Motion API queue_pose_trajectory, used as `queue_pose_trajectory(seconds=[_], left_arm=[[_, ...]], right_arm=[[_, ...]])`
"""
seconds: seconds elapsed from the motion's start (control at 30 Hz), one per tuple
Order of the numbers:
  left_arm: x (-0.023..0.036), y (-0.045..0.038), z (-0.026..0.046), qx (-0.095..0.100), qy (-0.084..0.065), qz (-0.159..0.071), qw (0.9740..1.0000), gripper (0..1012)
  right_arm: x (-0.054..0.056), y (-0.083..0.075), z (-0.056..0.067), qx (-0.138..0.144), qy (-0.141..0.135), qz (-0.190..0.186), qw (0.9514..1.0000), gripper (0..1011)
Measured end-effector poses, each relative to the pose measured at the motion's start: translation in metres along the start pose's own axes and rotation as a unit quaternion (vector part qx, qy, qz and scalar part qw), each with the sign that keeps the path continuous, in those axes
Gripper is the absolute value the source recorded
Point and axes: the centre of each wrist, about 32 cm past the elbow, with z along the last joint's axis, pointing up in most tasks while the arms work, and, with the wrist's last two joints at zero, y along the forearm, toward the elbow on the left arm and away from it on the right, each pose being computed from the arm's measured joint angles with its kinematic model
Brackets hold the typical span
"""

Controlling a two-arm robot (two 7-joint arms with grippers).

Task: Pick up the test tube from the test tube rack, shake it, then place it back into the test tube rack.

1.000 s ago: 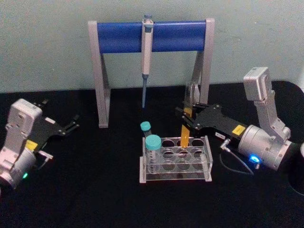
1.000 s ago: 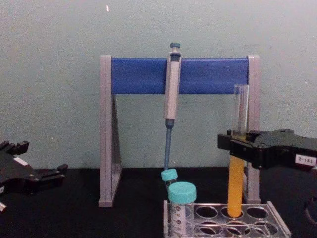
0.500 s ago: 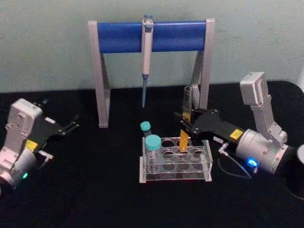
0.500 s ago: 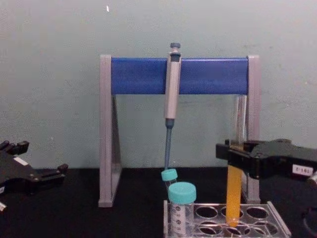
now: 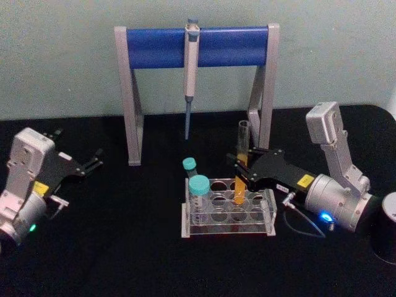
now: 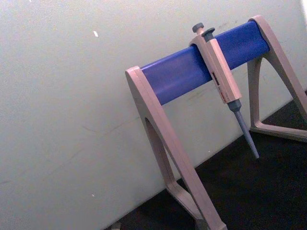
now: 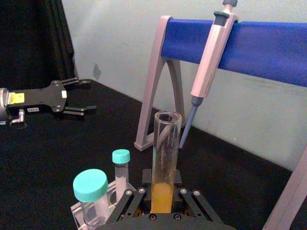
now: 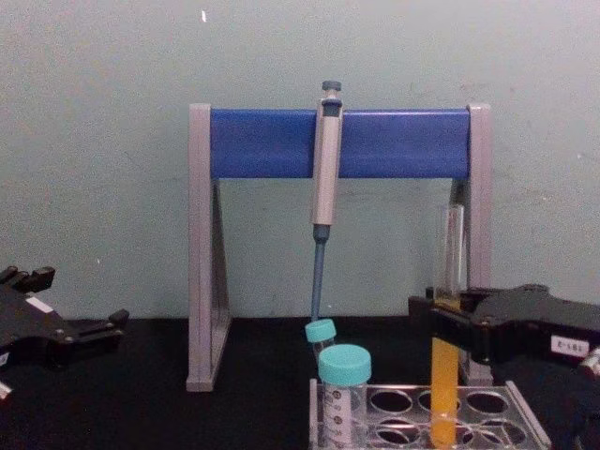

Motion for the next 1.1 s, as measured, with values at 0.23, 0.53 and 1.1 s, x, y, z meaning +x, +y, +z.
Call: queue_pose_trajectory(seconds=[0.23, 0.53, 1.1], left_arm=[[0.0000, 0.0000, 0.0000, 0.000, 0.000, 0.000, 1.0000, 1001], [0.0000, 0.0000, 0.0000, 0.000, 0.000, 0.000, 1.0000, 1002], [0.0000, 0.0000, 0.0000, 0.000, 0.000, 0.000, 1.0000, 1001]], right_arm=[[-0.001, 0.001, -0.005, -0.005, 0.003, -0.002, 1.0000, 232], [-0.001, 0.002, -0.010, -0.011, 0.007, -0.005, 0.9999, 232], [-0.004, 0.005, -0.016, -0.020, 0.009, -0.003, 0.9997, 232]])
